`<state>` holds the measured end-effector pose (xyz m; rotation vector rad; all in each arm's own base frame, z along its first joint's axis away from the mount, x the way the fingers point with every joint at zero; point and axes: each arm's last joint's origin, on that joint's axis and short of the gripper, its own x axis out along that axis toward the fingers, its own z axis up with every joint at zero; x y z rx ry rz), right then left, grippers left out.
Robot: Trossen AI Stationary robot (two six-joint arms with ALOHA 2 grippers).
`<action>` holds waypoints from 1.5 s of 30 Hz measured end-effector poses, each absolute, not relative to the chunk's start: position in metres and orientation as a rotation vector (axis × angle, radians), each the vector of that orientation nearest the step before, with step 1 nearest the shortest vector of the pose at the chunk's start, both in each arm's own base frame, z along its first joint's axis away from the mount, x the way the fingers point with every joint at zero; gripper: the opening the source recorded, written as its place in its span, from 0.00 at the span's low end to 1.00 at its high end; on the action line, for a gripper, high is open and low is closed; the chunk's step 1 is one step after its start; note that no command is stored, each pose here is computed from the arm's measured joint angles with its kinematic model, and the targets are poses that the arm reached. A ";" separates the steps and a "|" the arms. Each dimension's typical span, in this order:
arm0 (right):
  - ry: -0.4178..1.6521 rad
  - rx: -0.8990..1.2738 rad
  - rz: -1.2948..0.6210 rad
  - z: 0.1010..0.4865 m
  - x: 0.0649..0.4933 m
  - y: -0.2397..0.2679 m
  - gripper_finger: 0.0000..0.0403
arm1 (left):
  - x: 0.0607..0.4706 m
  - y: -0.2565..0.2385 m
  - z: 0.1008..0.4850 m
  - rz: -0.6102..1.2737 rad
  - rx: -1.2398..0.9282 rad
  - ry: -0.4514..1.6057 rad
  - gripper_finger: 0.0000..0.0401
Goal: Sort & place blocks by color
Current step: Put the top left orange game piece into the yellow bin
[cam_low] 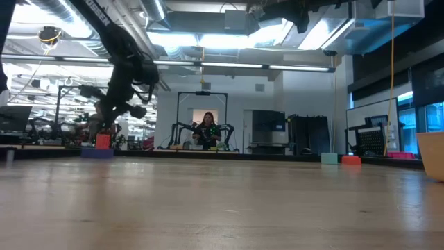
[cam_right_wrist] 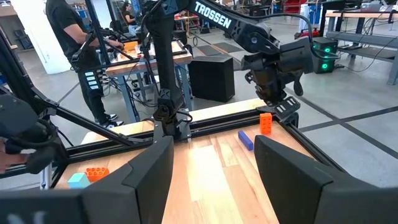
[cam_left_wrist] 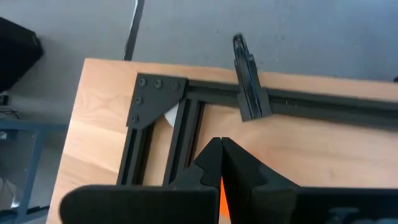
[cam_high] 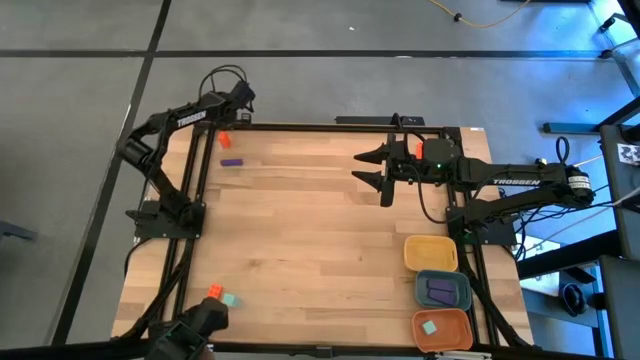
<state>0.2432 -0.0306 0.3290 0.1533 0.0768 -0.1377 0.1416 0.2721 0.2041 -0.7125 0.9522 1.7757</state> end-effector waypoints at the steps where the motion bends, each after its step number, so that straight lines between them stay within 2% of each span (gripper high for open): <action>1: 0.077 0.153 -0.138 0.329 0.243 -0.031 0.56 | 0.142 0.272 0.204 1.786 -0.714 0.947 0.00; 12: 0.077 0.153 -0.138 0.329 0.243 -0.031 0.56 | 0.144 0.271 0.192 1.848 -0.794 0.899 0.00; 26: 0.084 0.154 -0.138 0.328 0.243 -0.030 0.56 | 0.144 0.261 0.179 1.956 -0.773 0.834 0.00; 45: 0.083 0.158 -0.138 0.328 0.243 -0.030 0.56 | 0.147 0.258 0.178 1.922 -0.804 0.856 0.00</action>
